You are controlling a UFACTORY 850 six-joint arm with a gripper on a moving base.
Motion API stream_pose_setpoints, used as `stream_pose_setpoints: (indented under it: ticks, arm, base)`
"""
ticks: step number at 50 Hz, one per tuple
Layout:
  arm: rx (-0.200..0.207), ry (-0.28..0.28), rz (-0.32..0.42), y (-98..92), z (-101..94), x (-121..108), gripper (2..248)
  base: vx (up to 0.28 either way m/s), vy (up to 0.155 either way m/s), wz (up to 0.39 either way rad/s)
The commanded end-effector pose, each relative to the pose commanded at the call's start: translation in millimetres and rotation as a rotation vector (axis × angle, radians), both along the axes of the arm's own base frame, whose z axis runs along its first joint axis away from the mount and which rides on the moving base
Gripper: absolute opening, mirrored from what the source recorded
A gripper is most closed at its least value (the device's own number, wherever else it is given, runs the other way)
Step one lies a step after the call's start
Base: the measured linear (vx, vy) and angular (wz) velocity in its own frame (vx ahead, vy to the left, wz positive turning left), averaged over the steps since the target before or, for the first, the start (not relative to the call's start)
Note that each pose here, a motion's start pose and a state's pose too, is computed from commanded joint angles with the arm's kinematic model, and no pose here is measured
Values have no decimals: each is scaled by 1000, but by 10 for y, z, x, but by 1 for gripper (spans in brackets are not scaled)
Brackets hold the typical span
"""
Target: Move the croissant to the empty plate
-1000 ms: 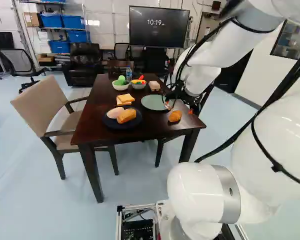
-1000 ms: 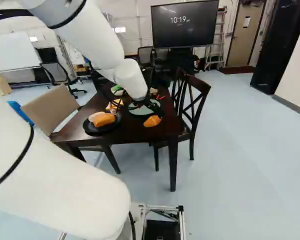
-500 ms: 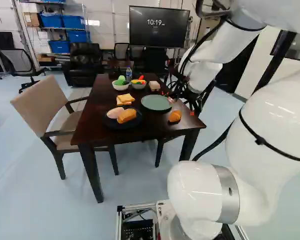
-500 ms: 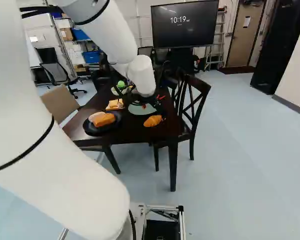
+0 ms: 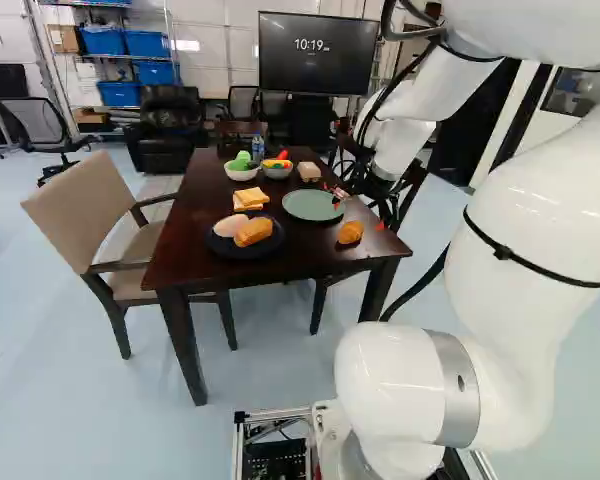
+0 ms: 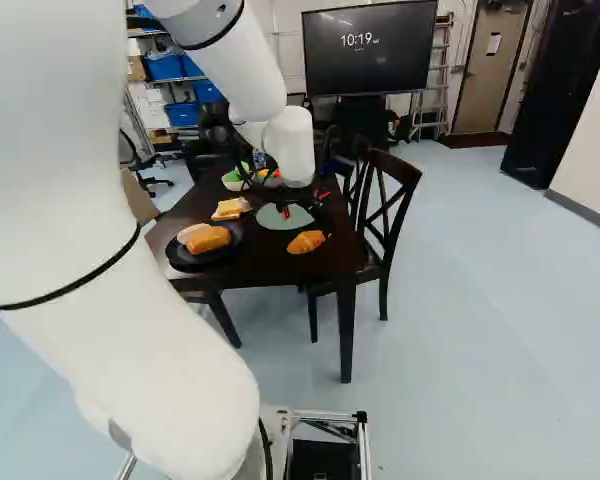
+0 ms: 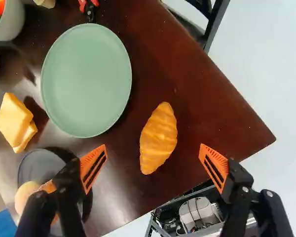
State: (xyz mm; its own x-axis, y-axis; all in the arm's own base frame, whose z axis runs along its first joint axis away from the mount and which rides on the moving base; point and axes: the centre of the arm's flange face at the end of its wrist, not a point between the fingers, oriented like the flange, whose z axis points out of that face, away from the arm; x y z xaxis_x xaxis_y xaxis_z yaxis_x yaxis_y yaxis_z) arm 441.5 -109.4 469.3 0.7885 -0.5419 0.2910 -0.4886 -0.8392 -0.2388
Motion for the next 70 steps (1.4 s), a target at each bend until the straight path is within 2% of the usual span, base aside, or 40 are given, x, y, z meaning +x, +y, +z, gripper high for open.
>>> stream_pose_setpoints:
  ticks: [10, 17, 28, 70]
  arm:
    - [39, 43, -17, -54, -119, 150, 247]
    - [47, 58, -31, -130, -212, 239, 247]
    - [54, 87, -31, -151, -365, 311, 247]
    - [50, 79, -33, -156, -363, 318, 247]
  base:
    - [0, 0, 0]
    - [0, 0, 0]
    - [0, 0, 0]
    - [0, 0, 0]
